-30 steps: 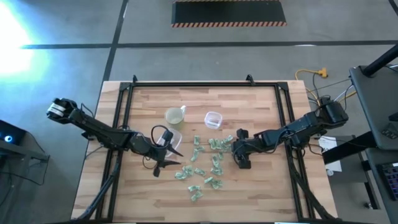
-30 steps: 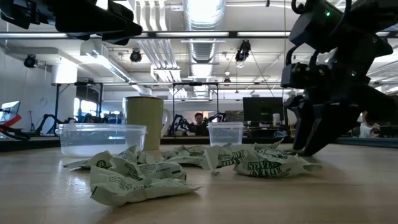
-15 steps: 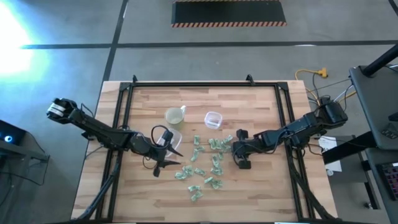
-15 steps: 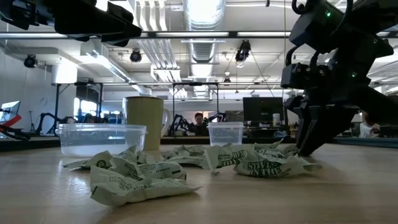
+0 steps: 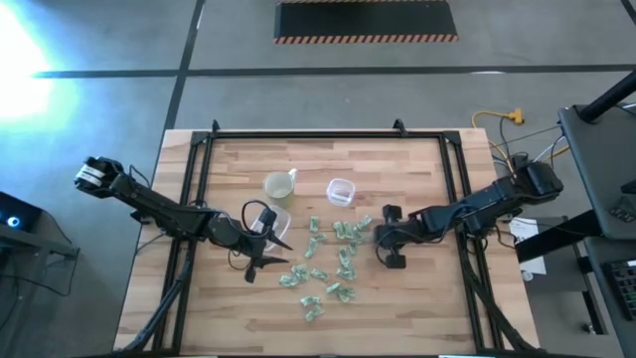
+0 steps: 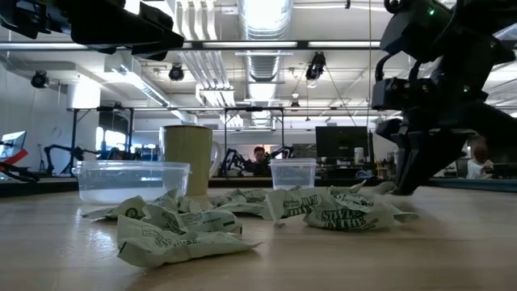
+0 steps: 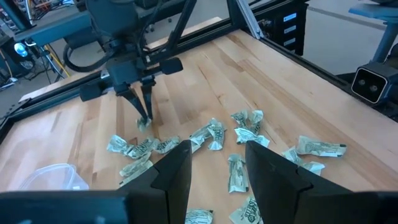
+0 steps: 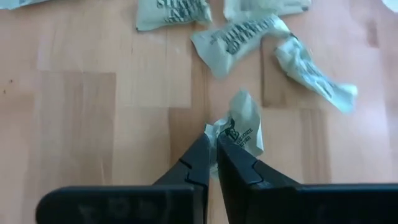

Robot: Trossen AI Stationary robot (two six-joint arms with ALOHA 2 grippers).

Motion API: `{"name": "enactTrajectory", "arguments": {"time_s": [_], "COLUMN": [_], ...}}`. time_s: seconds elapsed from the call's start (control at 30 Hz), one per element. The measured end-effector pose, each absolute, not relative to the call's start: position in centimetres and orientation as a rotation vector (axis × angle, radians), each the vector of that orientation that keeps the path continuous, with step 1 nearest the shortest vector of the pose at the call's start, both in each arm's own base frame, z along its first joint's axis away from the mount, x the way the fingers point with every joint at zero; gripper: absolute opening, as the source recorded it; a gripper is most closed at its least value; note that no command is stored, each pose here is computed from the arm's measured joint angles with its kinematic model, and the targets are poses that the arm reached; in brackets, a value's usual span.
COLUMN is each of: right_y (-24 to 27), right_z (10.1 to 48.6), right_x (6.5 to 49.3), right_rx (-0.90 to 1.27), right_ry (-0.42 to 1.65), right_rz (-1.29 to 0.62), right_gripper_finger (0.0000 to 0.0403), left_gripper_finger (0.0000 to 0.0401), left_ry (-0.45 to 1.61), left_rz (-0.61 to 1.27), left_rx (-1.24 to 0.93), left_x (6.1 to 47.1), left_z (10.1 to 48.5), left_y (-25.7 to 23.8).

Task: Pick and place items into bin
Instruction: Put the stevia packet into the top transparent bin

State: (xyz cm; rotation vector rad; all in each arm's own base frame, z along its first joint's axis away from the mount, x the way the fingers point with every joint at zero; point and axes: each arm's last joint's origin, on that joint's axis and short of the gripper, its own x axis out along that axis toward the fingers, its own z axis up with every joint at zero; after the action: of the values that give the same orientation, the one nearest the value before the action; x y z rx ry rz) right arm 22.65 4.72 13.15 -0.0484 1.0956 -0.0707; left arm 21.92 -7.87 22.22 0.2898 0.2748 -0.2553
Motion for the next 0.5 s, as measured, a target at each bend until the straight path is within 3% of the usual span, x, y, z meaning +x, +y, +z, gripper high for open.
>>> {"name": "enactTrajectory", "arguments": {"time_s": [0.27,0.5], "right_y": [5.0,4.7], "right_z": [15.2,17.6], "right_x": [22.2,23.4], "right_rx": [-0.098,-0.318], "right_ry": [1.002,0.754], "right_rz": [-0.083,-0.118], "right_gripper_finger": [0.0014,0.0014], "left_gripper_finger": [0.0135,0.0135], "left_ry": [0.274,0.257], "left_rz": [-0.255,-0.255], "left_rx": [0.29,0.294], "left_x": [21.9,22.0], "left_z": [22.2,22.4], "left_y": [-7.9,-7.9]}}
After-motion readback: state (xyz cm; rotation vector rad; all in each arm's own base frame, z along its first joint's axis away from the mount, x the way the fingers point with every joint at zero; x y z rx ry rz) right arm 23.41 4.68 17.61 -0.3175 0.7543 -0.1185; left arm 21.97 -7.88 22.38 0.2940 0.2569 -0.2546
